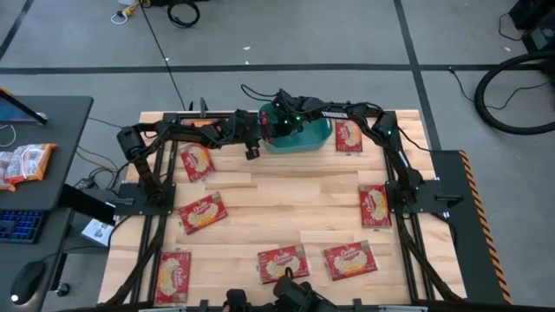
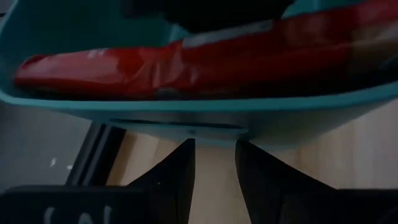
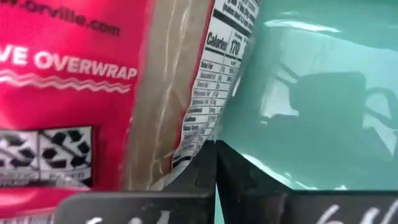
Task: Sort popcorn bags into baskets
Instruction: Adjust the popcorn bag in the bin, then put the popcorn bag into the bin
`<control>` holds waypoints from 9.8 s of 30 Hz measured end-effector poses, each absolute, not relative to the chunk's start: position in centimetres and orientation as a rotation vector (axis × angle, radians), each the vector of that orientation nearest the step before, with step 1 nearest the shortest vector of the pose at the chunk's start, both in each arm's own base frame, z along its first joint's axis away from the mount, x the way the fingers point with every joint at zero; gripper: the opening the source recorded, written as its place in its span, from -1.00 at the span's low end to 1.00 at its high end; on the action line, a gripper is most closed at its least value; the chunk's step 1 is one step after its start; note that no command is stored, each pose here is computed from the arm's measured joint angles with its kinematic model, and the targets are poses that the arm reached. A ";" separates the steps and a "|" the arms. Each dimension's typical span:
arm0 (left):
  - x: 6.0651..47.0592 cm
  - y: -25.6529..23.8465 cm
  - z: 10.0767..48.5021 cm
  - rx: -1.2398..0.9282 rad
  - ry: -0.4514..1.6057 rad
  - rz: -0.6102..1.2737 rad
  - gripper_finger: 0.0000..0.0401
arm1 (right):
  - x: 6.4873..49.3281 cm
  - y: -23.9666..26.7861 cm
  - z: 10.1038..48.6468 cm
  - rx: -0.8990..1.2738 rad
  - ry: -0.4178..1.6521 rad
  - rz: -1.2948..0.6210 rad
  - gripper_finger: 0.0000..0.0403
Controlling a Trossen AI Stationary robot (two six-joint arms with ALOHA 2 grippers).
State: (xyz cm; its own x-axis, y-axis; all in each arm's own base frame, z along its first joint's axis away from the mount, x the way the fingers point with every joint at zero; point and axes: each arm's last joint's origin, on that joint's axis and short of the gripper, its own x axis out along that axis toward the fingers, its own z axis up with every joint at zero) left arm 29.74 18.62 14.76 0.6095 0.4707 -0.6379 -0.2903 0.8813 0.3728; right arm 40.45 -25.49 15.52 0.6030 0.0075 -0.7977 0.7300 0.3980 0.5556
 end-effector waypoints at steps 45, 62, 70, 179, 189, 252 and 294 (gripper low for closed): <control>22.8 15.8 23.8 -0.269 0.742 0.416 -0.40 | 22.1 -21.2 37.3 0.480 0.880 -0.857 -0.22; 22.1 4.7 26.2 -0.341 0.891 0.131 -0.40 | 18.1 -10.4 29.1 0.602 0.990 -0.800 0.06; 21.3 -1.8 27.7 -0.391 0.876 -0.098 -0.40 | 19.4 -8.3 24.6 0.290 0.948 -0.783 0.04; 16.9 -1.5 32.0 -0.159 0.563 0.090 -0.39 | 21.2 9.4 12.2 1.414 0.605 -1.055 0.23; 14.3 0.9 33.7 -0.160 0.415 0.297 -0.39 | 20.9 8.4 12.0 1.327 0.550 -1.124 0.04; 17.8 5.8 28.3 -0.163 0.889 0.481 -0.39 | 37.6 -13.2 30.5 0.444 1.122 -1.323 -0.95; 16.8 1.5 27.5 -0.299 1.050 0.352 -0.40 | 37.1 -21.1 21.6 0.416 1.412 -1.461 -0.95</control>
State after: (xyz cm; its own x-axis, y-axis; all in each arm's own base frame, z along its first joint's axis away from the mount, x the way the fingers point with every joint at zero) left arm 16.77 1.49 27.49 0.4513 0.1394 -0.8814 -0.4204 0.9044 -0.0722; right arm 37.11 -21.11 21.55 -0.4226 -0.4145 -0.8060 0.8194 0.2052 -0.5352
